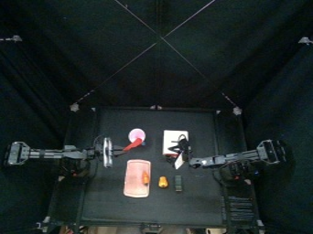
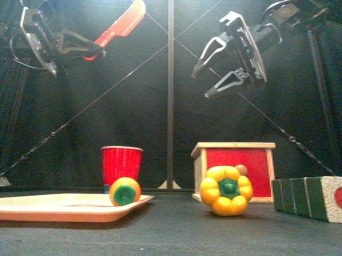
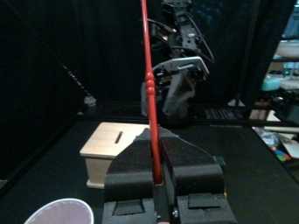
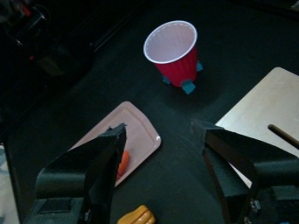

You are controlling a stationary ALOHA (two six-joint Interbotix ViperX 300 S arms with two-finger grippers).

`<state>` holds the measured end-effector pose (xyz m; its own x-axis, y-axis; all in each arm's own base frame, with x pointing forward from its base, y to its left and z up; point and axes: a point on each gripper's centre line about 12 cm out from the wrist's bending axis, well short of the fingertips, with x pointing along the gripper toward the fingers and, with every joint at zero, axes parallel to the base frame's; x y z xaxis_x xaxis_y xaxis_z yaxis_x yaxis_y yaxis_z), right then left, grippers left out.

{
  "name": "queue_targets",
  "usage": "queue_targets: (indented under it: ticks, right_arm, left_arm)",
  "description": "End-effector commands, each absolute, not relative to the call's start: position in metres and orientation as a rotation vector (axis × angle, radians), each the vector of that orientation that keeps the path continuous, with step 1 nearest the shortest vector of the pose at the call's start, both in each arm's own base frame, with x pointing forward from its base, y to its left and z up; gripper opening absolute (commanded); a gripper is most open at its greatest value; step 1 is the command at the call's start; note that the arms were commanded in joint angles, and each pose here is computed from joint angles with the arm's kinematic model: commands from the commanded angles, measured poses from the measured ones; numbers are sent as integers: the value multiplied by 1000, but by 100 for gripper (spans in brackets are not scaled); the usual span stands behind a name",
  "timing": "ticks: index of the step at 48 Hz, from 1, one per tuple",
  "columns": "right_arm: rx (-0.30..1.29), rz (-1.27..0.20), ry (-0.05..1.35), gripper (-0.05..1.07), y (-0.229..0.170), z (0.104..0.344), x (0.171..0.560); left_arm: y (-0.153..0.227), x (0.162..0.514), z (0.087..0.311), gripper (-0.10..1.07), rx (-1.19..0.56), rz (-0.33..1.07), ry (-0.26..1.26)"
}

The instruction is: Grab knife with both hands

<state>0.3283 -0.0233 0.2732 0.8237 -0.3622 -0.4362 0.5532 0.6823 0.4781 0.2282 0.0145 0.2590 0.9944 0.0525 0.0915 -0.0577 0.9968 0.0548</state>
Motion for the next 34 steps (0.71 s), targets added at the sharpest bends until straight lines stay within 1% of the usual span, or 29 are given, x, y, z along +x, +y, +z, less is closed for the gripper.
queue_targets:
  ticks: [1,7,11,14,18,22,26,30,34]
  right_arm:
    - [719,-518,268,93,-24,295,327]
    - [754,-547,248,92,-26,305,327]
    - [679,-583,227,92,-29,314,326]
    - [615,-605,223,92,-22,323,325]
    - [619,-654,238,92,-17,332,324]
    - [640,-694,287,92,-14,338,321]
    - [644,-709,370,92,-12,342,318]
    - [631,-675,465,92,-6,349,317]
    - [615,-624,517,92,-10,360,319]
  left_arm:
    - [12,235,260,27,55,42,-68]
    - [11,239,246,28,54,37,60]
    - [12,241,238,27,48,39,148]
    - [12,241,234,28,37,42,199]
    - [12,241,231,27,11,49,238]
    - [11,240,229,28,-19,53,253]
    - [11,240,228,28,-28,54,259]
    - [11,239,226,28,-29,54,265]
    - [11,239,225,28,-30,54,271]
